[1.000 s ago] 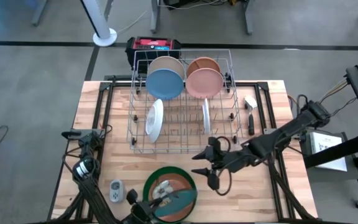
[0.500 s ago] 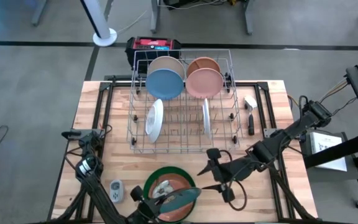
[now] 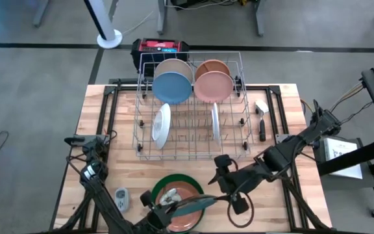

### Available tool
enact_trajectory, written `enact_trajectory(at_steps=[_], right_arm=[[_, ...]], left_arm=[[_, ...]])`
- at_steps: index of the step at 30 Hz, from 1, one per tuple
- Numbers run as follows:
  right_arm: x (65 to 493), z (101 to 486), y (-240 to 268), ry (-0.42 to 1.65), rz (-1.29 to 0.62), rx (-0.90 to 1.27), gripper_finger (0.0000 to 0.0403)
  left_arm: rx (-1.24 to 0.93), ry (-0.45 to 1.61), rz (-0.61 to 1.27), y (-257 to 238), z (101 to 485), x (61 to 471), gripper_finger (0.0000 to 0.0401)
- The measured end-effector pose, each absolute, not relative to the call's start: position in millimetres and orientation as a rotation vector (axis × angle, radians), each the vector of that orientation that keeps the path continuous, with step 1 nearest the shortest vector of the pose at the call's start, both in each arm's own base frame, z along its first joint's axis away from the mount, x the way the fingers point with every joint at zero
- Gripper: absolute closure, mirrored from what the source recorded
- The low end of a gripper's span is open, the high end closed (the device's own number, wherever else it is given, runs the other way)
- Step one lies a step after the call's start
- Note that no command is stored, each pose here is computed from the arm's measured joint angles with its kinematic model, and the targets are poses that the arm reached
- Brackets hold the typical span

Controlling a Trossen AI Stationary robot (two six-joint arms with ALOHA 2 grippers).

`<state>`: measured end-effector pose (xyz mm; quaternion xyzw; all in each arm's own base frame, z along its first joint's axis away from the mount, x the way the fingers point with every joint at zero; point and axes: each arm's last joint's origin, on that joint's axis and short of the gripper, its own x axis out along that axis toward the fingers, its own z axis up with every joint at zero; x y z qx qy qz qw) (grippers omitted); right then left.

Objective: Sort dishes
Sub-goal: Put the blue flower patterned plate into the dish rack

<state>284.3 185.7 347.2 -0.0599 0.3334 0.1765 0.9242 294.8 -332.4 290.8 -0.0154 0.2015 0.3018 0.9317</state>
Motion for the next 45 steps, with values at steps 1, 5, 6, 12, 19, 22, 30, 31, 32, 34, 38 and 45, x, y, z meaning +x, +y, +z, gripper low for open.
enact_trajectory(at_steps=[1, 5, 6, 12, 19, 22, 30, 31, 32, 34, 38, 45], right_arm=[[285.2, 347.2, 186.9, 0.697, 0.37, -0.115, 0.0165], [288.2, 347.2, 189.2, 0.716, 0.363, -0.096, 0.0173], [287.6, 346.5, 188.8, 0.727, 0.357, -0.091, 0.0175], [290.4, 345.8, 186.9, 0.727, 0.334, -0.071, 0.0186], [293.9, 345.0, 183.3, 0.719, 0.338, -0.113, 0.0227], [294.0, 348.1, 183.3, 0.705, 0.354, -0.143, 0.0275], [292.8, 361.5, 176.2, 0.679, 0.223, -0.272, 0.0374], [292.5, 362.9, 175.8, 0.678, 0.221, -0.287, 0.038], [292.6, 363.5, 175.3, 0.675, 0.224, -0.306, 0.0387], [293.2, 364.8, 174.8, 0.663, 0.24, -0.354, 0.0389], [293.8, 369.5, 174.7, 0.638, 0.249, -0.445, 0.039], [293.0, 381.5, 173.3, 0.592, 0.247, -0.607, 0.039]], left_arm=[[-0.03, 0.411, 0.622, -330.7, 291.5, 295.9, 0.0394], [0.01, 0.39, 0.622, -328.9, 294.0, 296.8, 0.0394], [0.012, 0.382, 0.623, -328.8, 294.8, 296.6, 0.0394], [0.047, 0.309, 0.627, -327.1, 302.7, 294.7, 0.0395], [0.099, 0.271, 0.631, -326.6, 304.4, 295.2, 0.0395], [0.108, 0.254, 0.634, -326.6, 304.9, 295.8, 0.0394], [0.09, 0.211, 0.642, -325.8, 308.3, 296.2, 0.0358], [0.092, 0.209, 0.641, -326.2, 308.4, 296.4, 0.0347], [0.102, 0.212, 0.64, -326.4, 308.3, 296.2, 0.0336], [0.121, 0.22, 0.638, -326.1, 308.2, 296.0, 0.0312], [0.119, 0.226, 0.636, -325.7, 309.6, 295.1, 0.0267], [0.18, 0.23, 0.637, -322.1, 314.5, 294.9, 0.0208]])
